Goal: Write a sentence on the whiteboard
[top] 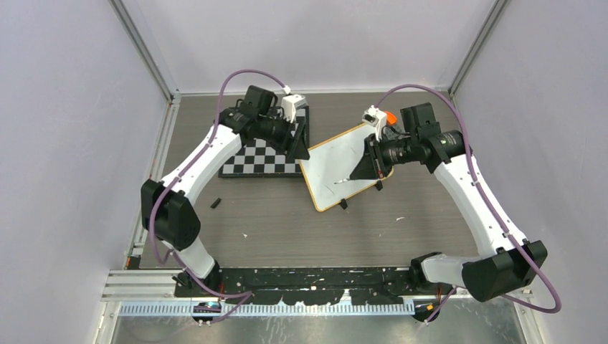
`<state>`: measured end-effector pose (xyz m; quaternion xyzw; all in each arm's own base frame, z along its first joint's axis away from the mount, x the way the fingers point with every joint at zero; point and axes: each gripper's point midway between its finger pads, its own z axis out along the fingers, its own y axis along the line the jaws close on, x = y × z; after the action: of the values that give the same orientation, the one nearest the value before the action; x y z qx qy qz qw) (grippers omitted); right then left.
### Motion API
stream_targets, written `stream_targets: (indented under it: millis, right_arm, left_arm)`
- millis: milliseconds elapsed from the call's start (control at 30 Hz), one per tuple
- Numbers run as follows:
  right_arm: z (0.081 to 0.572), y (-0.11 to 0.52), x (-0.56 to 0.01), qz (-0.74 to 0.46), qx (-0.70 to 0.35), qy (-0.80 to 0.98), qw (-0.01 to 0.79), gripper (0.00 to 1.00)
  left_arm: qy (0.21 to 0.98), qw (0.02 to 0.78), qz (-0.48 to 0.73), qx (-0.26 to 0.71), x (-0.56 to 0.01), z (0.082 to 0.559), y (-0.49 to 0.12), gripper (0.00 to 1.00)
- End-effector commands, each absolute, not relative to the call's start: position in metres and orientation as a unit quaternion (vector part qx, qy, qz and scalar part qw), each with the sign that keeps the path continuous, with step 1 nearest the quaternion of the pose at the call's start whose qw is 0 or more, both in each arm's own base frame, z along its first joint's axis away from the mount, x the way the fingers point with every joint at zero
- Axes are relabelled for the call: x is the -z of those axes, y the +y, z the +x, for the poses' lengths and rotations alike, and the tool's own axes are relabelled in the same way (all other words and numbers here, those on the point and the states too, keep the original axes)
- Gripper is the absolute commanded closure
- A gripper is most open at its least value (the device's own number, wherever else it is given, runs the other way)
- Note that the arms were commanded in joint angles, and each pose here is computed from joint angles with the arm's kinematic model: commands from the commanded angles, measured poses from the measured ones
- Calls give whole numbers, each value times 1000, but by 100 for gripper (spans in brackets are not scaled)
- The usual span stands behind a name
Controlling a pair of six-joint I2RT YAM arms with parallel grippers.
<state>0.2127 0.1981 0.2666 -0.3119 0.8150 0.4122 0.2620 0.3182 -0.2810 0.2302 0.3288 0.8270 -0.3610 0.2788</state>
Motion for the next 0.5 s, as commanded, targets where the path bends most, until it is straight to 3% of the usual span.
stream_targets:
  millis: [0,300,467]
  right_arm:
    - [254,207,-276,-302,-374,815,323,100]
    - [271,218,-271,-308,-370,812,330,100]
    - [262,217,-267,-309,-377,813,318,100]
  left_arm:
    - [827,277,321,370,-230,332,-282,40]
    - [811,259,338,401,-219,343,-299,42]
    - [797,232,344,440,-212,346,-314,53]
